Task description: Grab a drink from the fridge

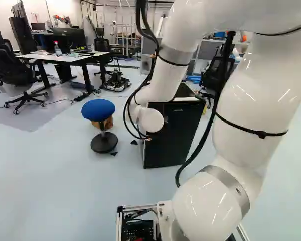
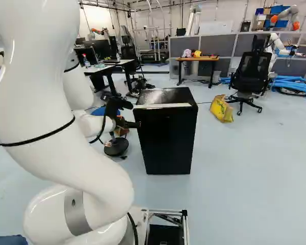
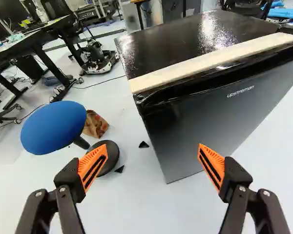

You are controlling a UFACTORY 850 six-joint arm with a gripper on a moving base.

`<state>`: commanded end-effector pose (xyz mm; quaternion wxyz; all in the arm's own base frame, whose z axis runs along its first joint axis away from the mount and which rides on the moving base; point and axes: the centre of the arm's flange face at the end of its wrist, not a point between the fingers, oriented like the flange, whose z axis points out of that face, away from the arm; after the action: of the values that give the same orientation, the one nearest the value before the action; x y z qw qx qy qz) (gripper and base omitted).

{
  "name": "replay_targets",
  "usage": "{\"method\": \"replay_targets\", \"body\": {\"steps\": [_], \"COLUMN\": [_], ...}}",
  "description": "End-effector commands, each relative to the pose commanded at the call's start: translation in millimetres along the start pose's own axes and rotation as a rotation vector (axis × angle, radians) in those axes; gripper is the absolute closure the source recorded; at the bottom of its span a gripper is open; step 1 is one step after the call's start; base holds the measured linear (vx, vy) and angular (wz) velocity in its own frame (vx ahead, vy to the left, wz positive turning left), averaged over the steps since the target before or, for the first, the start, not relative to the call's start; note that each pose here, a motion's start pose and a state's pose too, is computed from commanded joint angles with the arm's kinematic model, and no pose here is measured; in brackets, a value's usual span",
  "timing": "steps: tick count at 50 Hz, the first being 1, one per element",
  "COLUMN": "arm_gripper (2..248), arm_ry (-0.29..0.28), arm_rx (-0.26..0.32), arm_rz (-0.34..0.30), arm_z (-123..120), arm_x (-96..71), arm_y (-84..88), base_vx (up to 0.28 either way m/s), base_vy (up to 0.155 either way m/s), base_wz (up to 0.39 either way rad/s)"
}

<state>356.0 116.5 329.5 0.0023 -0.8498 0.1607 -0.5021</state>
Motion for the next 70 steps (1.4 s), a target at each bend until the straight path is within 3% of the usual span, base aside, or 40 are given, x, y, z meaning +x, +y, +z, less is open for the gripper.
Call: {"method": "replay_targets", "body": {"steps": [38,70], "arm_gripper": [3,3], "arm_ry": [0.098,0.248], "arm_rx": [-0.064,-0.173], "arm_rz": [-0.018,-0.024], "arm_z": [15,39], "arm_x": [-34.5,-53.7], "arm_y": [-36.4,-51.8], "base_vx": [0.0,0.0], "base_vy": [0.0,0.0], "base_wz": [0.0,0.0]}}
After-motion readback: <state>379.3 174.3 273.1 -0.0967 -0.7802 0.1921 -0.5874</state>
